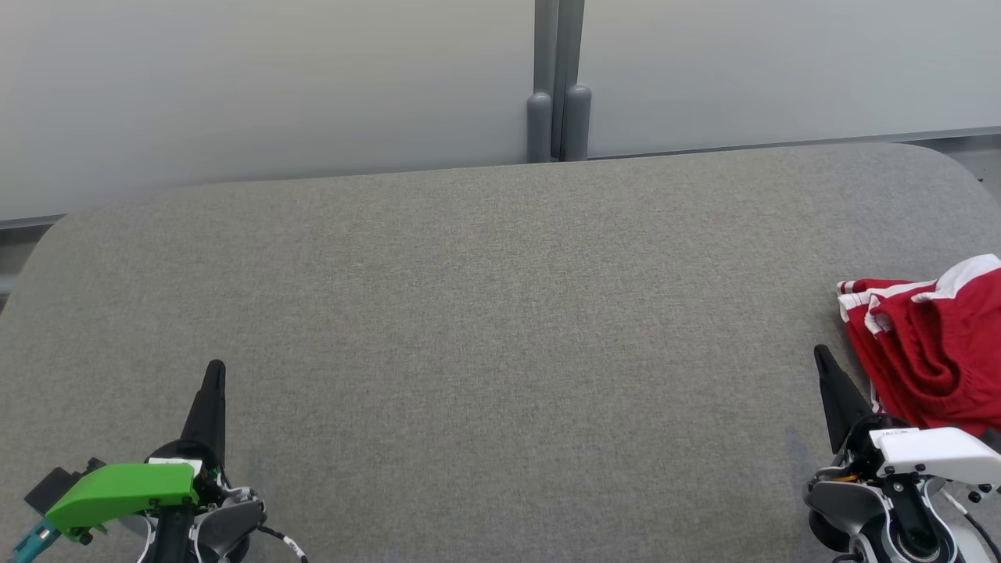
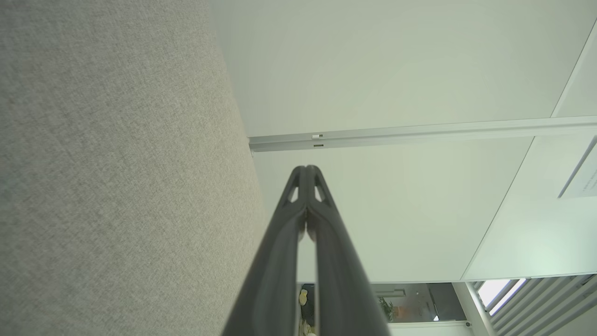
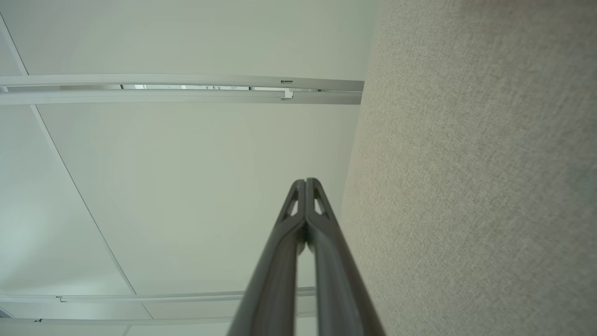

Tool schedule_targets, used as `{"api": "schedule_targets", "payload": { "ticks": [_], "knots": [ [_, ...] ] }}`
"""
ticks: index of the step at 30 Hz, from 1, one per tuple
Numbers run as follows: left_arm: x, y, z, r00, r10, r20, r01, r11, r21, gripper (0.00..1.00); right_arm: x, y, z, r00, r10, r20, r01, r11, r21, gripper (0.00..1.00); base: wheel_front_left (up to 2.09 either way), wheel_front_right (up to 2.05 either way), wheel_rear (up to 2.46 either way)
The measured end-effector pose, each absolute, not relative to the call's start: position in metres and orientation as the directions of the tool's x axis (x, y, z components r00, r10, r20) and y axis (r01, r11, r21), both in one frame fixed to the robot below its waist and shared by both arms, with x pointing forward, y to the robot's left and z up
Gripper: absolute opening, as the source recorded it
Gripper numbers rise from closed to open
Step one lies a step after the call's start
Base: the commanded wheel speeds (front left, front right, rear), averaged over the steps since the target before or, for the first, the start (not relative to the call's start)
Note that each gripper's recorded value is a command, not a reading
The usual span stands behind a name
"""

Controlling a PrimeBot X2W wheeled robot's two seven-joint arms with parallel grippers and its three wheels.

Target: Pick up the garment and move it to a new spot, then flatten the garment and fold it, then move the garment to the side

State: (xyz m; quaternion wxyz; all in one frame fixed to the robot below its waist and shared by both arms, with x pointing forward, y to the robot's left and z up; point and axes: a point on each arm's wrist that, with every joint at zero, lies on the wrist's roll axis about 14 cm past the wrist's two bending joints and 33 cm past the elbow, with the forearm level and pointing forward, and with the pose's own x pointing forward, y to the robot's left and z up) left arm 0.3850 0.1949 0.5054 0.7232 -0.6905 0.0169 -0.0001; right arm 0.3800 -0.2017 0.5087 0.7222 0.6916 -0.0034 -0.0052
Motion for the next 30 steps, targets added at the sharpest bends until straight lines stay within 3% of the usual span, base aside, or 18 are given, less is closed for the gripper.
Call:
{"api": "schedule_targets", "payload": {
  "ticks": [9,30],
  "knots": [
    [0.3867,0.1972,0.5087,1.000,-0.013,-0.004,-0.004,-0.001,-1.000,0.00,0.3810,-0.2035,0.5087,1.000,-0.018,-0.001,0.001,-0.004,1.000,0.00,0.00,0.00,0.00],
    [0.3868,0.1967,0.5089,1.000,-0.014,-0.003,-0.003,-0.005,-1.000,0.00,0.3811,-0.2038,0.5088,1.000,-0.018,-0.001,0.001,-0.005,1.000,0.00,0.00,0.00,0.00]
  ]
}}
